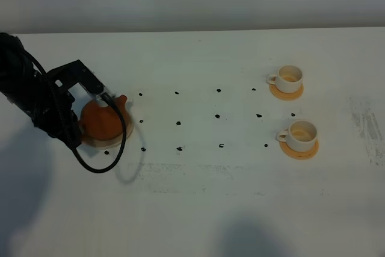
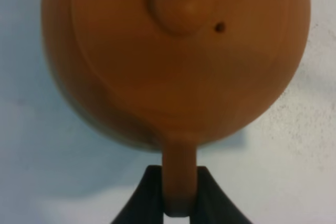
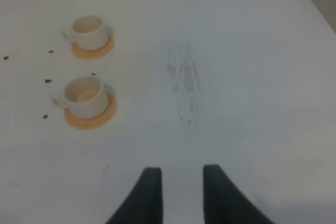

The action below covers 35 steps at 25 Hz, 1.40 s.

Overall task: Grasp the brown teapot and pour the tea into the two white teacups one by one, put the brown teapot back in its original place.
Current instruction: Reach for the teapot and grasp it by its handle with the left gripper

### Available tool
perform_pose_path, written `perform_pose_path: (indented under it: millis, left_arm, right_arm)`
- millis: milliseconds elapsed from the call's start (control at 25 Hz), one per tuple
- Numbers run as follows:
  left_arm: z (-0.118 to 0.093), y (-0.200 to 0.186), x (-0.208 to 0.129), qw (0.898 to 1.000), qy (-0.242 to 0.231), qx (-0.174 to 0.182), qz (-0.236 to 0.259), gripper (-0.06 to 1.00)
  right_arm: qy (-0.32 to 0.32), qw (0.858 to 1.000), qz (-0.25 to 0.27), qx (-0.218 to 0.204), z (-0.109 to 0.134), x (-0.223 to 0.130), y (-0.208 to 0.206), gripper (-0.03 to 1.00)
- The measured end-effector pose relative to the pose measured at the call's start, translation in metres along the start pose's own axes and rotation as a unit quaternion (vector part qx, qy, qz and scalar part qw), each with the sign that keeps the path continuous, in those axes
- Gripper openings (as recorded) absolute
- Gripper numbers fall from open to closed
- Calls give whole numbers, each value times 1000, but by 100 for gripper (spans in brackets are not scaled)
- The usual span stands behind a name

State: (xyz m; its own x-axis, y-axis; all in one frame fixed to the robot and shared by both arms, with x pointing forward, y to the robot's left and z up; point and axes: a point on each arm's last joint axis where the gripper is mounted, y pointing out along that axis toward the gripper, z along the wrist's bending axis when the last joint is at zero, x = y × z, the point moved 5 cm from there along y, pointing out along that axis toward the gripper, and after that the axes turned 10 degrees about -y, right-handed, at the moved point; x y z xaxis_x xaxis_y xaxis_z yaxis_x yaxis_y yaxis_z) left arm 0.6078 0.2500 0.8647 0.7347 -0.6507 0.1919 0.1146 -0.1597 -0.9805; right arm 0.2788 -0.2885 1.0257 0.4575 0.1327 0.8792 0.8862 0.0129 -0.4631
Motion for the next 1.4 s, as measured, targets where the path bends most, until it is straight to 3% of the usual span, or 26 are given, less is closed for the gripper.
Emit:
perform_pose_path:
  millis: [440, 1400]
  left_arm:
    - [-4, 7, -6, 1000, 17, 7, -20, 8]
    - [-8, -6, -11, 998, 2, 27, -53, 8]
  right_arm:
    - [0, 1000, 0, 0, 0, 0, 0, 22]
    - [0, 1000, 0, 0, 0, 0, 0, 22]
